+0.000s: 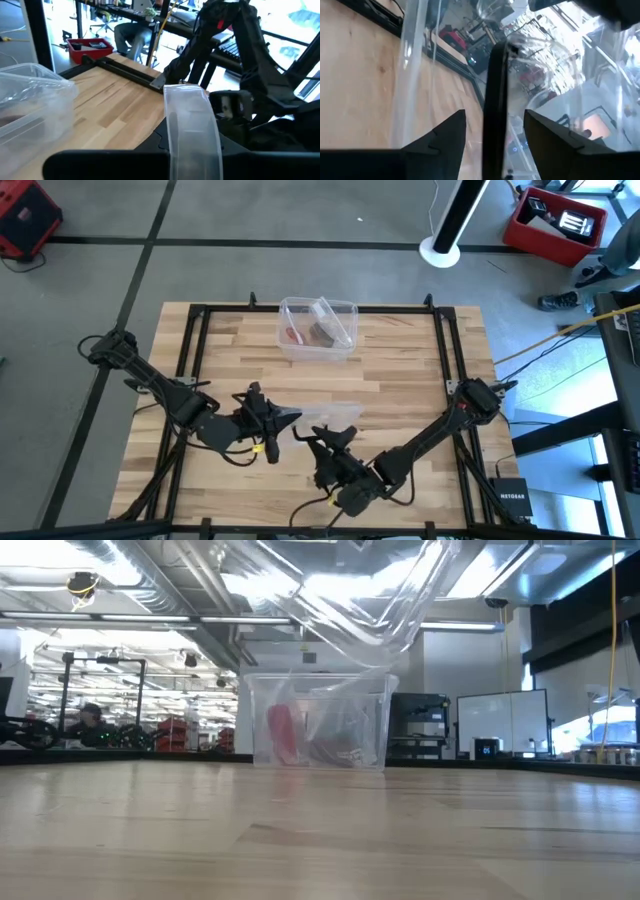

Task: Roll bandage
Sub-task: Close the container

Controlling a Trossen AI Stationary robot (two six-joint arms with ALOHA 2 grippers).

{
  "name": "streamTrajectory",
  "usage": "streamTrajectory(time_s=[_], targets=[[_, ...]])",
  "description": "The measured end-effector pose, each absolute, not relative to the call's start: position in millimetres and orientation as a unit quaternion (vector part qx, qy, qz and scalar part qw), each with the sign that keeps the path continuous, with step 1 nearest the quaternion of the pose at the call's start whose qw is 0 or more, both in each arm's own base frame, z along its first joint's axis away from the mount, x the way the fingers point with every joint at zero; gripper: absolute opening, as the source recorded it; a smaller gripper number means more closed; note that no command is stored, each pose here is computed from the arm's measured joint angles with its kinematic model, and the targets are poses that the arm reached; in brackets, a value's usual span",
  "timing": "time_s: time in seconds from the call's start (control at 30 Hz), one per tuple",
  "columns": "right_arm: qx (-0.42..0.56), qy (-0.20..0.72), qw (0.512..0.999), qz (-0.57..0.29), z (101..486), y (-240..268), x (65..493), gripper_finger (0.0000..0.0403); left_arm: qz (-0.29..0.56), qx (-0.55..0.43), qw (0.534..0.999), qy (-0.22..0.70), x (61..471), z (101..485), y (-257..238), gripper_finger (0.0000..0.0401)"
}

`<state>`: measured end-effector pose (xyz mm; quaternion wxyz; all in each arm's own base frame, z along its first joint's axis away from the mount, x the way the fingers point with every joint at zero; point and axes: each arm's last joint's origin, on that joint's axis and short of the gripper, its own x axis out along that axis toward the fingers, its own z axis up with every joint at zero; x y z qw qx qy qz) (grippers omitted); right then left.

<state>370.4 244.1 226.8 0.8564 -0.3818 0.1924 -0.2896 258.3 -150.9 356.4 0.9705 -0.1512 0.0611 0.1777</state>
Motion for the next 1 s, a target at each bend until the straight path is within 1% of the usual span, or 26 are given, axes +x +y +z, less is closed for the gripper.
streamTrajectory(time_s=[0.1,0.2,0.27,0.4,0.43,0.6,0.8,0.87,1.0], targets=[[-0.39,0.197,0.85,-0.295,227,241,373,0.02,0.174,-0.154,0.971,0.059,258,357,-152,0.0024],[-0.395,0.199,0.842,-0.31,228,239,373,0.0175,0.174,-0.153,0.971,0.06,258,357,-152,0.0026],[-0.395,0.199,0.842,-0.309,228,239,373,0.0141,0.173,-0.153,0.971,0.06,258,357,-152,0.002],[-0.394,0.198,0.843,-0.309,228,240,373,0.005,0.174,-0.163,0.969,0.06,258,357,-151,0.0017],[-0.392,0.196,0.843,-0.311,228,240,373,0.0033,0.174,-0.165,0.969,0.059,258,357,-151,0.0018],[-0.391,0.196,0.845,-0.307,228,240,373,0.0034,0.181,-0.17,0.967,0.054,260,357,-148,0.005],[-0.403,0.196,0.844,-0.294,228,247,368,0.0034,0.193,-0.135,0.97,0.052,257,366,-133,0.0107],[-0.411,0.199,0.844,-0.282,232,246,367,0.0034,0.198,-0.11,0.973,0.047,249,376,-125,0.0125],[-0.42,0.209,0.843,-0.263,246,234,365,0.0034,0.232,-0.051,0.97,0.053,216,396,-100,0.0149]])
